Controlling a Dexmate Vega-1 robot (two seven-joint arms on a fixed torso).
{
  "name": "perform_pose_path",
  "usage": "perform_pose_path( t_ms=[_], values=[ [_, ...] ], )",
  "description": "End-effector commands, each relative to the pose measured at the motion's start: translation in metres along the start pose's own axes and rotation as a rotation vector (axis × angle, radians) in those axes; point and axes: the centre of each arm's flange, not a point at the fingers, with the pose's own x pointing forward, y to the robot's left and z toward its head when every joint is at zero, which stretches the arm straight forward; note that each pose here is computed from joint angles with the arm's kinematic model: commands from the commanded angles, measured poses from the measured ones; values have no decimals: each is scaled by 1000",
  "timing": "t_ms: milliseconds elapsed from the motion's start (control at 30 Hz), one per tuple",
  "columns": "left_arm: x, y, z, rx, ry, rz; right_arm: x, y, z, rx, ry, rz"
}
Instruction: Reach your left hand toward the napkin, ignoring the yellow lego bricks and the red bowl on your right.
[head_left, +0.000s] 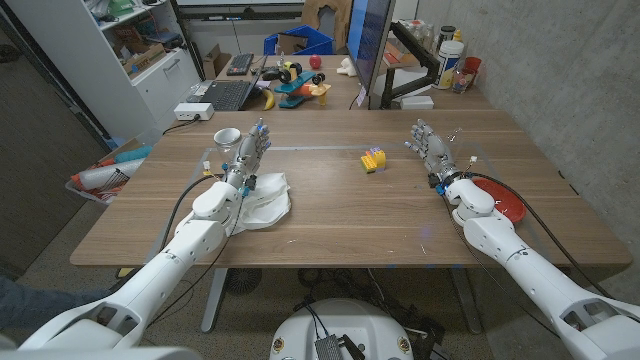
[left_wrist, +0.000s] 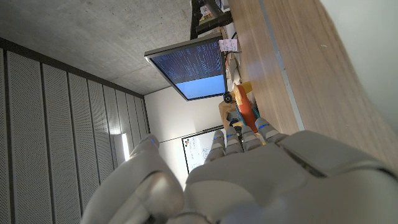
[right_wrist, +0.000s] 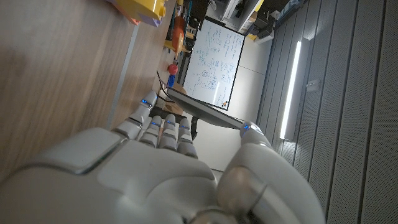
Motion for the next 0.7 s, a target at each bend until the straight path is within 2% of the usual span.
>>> perform_pose_path(
  t_ms=[33,700],
  values=[
    [-4,-2,-1,8,15,-5,-2,1,-2,0,8,-3],
    [-13,-11,12,33,-22,-27,-1,-1,-3,-3,14,1]
  ],
)
